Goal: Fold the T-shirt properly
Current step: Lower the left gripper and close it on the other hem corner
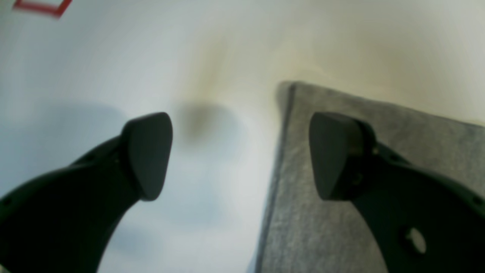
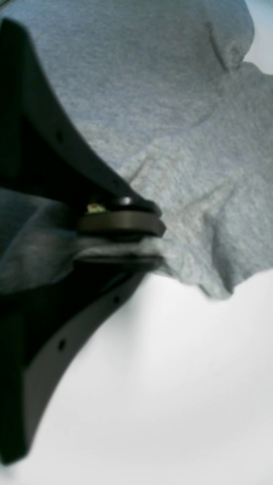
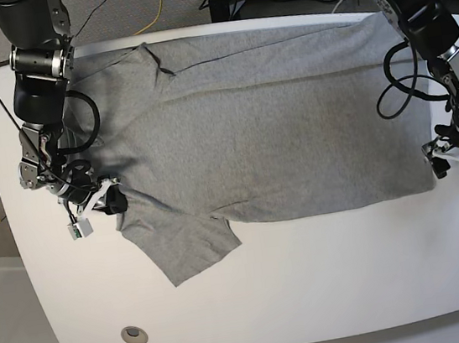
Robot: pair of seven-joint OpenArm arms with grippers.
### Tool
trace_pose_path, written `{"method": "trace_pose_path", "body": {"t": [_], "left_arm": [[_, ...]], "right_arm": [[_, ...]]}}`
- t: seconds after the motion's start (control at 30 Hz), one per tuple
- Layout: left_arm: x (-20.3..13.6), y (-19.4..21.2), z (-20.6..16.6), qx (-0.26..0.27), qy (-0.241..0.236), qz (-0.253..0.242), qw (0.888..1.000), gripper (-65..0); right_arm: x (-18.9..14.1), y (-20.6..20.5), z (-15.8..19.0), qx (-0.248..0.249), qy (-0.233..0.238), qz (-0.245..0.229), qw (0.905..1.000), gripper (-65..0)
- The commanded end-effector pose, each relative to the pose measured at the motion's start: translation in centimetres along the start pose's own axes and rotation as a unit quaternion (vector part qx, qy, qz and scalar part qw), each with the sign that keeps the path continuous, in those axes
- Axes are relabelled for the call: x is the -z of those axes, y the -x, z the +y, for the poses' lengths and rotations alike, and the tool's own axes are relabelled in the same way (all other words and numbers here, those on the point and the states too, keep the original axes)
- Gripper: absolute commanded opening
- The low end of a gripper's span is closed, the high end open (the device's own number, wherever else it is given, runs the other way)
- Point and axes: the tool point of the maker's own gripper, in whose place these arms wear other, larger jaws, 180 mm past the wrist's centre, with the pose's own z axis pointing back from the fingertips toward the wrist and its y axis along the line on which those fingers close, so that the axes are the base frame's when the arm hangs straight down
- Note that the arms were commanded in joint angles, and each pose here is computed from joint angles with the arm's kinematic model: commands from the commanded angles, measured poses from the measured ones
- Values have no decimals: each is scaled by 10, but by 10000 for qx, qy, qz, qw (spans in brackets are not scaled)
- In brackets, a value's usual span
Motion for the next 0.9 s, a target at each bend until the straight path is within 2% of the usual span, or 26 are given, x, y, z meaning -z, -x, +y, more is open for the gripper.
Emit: {"method": "trace_pose_path", "body": {"t": [0.0, 0.27, 0.47, 0.87], "left_arm": [[1, -25, -3, -75, 83, -325, 9994, -110], [6, -11, -7, -219, 149, -168, 9995, -110], [5, -17, -11, -532, 293, -349, 9975, -110], [21, -2, -28, -830, 565, -64, 9949, -110]], "right_arm": [[-9, 16, -20, -179, 342, 541, 9978, -557], [-10, 16, -22, -189, 359, 547, 9977, -557], [-10, 16, -22, -194, 362, 552, 9976, -557], [-10, 16, -22, -194, 362, 552, 9976, -557]]}}
